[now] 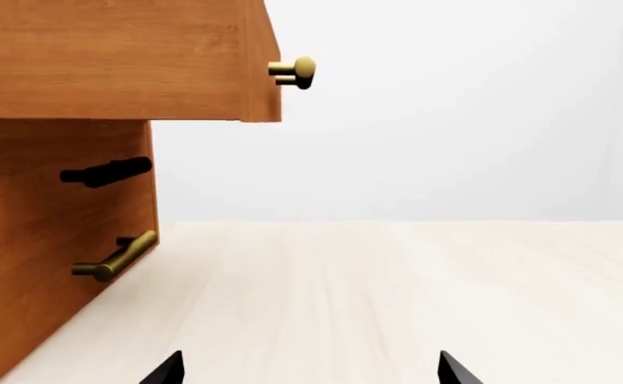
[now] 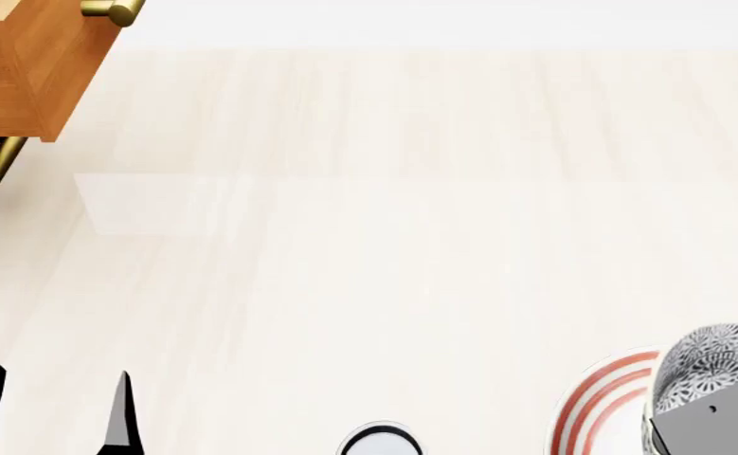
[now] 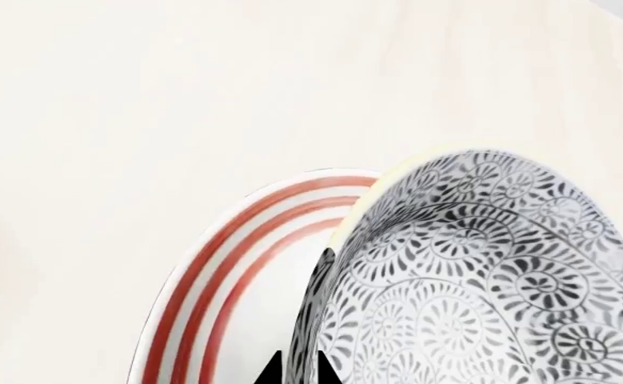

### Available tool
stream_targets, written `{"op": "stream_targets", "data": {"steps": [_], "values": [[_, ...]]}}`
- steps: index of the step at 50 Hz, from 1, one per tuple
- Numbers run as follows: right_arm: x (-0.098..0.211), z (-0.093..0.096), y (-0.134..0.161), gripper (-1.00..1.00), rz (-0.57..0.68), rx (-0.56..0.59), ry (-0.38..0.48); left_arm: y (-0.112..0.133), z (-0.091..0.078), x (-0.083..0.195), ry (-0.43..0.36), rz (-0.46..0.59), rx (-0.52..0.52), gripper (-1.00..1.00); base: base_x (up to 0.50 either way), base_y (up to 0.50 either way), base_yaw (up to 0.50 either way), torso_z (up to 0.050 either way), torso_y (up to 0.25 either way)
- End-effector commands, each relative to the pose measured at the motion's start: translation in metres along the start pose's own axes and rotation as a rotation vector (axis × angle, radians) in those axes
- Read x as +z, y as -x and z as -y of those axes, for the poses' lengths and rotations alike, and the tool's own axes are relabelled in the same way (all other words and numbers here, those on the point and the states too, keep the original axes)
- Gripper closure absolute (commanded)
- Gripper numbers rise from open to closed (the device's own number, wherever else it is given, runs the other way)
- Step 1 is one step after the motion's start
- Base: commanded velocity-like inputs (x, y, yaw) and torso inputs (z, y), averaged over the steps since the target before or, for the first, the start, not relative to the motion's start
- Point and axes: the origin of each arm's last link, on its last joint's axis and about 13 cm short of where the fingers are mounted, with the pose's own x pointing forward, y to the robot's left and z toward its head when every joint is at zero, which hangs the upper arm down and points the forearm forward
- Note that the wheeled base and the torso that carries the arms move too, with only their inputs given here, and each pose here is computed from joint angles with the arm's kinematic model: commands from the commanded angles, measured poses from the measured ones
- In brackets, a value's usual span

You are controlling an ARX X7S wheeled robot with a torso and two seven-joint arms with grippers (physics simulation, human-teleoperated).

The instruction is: Put the bowl on the plate.

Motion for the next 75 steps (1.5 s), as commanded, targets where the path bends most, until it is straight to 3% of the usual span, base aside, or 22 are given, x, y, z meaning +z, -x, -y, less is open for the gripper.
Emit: {"op": "stream_targets", "data": {"steps": [1,46,47,63,75], "values": [[0.002,0.002,-0.006,1.00,0.032,-0.016,0.002,0.000,0.001,0.001,-0.002,0.003,-0.004,-1.00,0.00,0.00,0.00,0.000,0.000],[-0.014,-0.002,-0.023,1.00,0.002,0.006,-0.033,0.001,0.000,0.004,0.000,0.010,-0.004,-1.00,0.00,0.00,0.00,0.000,0.000],[-0.014,-0.002,-0.023,-1.00,-0.001,0.013,-0.037,0.000,0.000,0.005,-0.001,0.010,-0.004,-1.00,0.00,0.00,0.00,0.000,0.000],[-0.013,-0.005,-0.020,-1.00,0.019,0.039,-0.052,0.001,0.001,0.005,-0.001,0.011,-0.006,-1.00,0.00,0.00,0.00,0.000,0.000],[0.004,-0.009,-0.008,-1.00,0.120,0.060,-0.035,0.001,0.002,0.004,0.000,0.012,-0.008,-1.00,0.00,0.00,0.00,0.000,0.000]]}}
